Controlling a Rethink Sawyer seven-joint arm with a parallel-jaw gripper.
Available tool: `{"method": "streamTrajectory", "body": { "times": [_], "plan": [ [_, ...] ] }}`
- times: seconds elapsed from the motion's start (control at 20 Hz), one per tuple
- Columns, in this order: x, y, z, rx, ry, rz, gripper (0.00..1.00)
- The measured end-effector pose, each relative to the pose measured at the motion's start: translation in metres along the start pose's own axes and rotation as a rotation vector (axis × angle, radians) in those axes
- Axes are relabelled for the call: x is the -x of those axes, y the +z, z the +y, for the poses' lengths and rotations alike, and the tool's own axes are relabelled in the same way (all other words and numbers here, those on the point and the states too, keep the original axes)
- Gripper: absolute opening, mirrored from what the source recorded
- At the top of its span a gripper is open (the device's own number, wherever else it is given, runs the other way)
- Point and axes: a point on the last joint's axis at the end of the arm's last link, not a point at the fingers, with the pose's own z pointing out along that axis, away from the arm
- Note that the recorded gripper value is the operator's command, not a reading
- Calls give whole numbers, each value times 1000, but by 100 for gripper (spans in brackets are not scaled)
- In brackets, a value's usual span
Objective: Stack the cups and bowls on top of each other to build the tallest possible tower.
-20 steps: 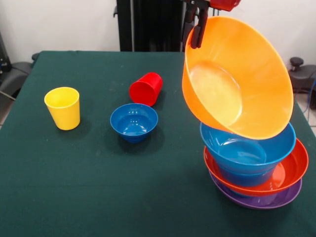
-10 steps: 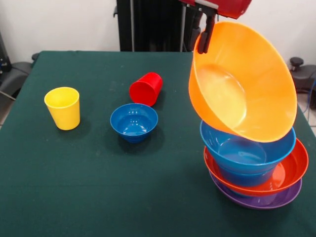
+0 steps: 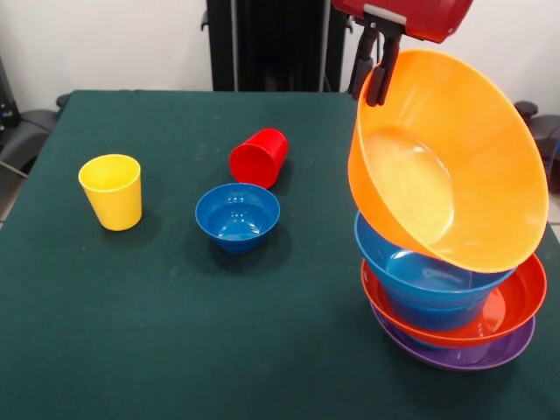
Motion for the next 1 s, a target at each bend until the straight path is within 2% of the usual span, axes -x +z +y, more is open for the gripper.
{"method": "streamTrajectory", "body": {
  "times": [0.4,0.65,1.0],
  "plan": [
    [10,0,6,0,24,-4,0],
    [9,1,7,-11,28,16,0],
    [6,-1,14,-21,17,5,0]
  ]
}}
